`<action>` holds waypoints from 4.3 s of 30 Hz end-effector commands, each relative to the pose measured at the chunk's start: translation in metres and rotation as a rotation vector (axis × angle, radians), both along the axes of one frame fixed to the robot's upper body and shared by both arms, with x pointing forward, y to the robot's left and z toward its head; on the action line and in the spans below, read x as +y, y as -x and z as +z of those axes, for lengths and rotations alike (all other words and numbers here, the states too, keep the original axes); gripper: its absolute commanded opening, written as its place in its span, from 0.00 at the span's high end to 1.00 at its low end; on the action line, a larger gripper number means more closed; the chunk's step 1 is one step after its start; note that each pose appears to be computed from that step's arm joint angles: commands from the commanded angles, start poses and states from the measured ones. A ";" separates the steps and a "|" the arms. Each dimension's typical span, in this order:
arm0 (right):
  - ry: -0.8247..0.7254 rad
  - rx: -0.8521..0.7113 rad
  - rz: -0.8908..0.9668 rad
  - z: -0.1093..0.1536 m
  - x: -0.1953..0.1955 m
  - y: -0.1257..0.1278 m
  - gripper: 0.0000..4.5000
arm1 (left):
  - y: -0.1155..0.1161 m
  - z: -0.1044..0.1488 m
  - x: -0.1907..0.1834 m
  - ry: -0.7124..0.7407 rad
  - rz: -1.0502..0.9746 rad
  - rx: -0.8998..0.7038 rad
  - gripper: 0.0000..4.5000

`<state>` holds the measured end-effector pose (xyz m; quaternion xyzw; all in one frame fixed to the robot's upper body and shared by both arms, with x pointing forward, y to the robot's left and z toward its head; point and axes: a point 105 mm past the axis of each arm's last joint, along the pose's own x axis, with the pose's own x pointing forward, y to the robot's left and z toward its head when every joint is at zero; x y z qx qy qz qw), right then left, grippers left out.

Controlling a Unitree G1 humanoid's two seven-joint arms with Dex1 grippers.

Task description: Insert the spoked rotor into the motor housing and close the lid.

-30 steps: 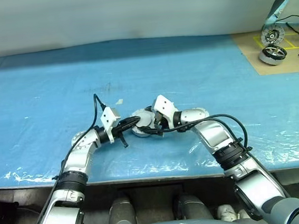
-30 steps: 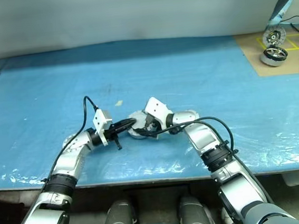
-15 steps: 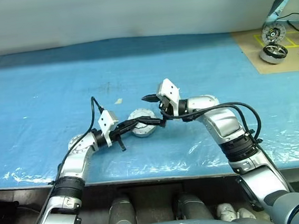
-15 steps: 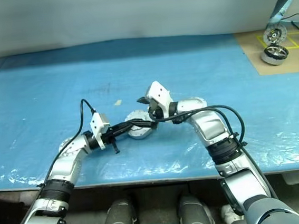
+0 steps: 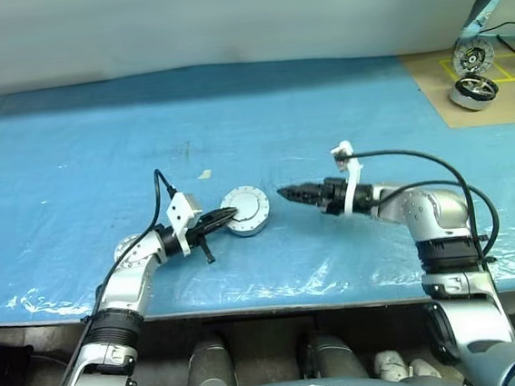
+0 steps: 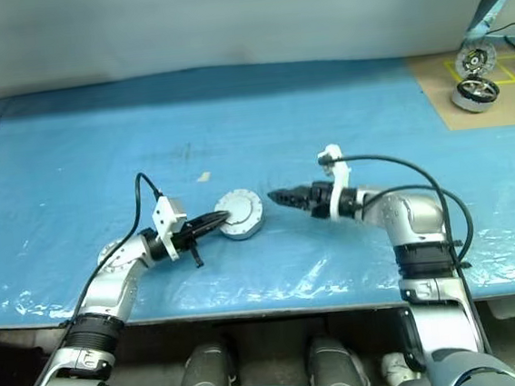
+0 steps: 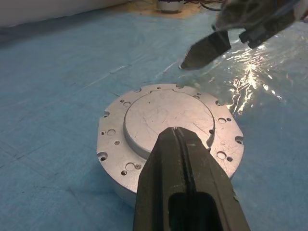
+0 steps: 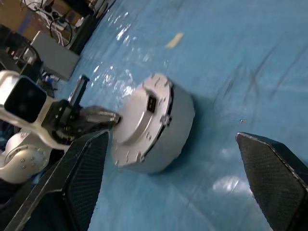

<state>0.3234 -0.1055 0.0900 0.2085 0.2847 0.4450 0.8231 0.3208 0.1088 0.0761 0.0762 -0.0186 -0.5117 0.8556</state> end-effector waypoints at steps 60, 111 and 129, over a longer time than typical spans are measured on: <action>-0.316 0.137 -0.029 -0.003 0.085 -0.010 0.74 | 0.001 -0.006 0.009 0.004 0.025 0.092 1.00; -0.678 0.109 0.027 0.111 0.065 -0.015 0.74 | 0.010 0.077 0.018 1.057 -0.114 0.741 0.00; -0.651 0.120 -0.004 0.108 0.063 -0.018 0.74 | -0.024 0.087 -0.017 1.185 -0.137 0.761 0.13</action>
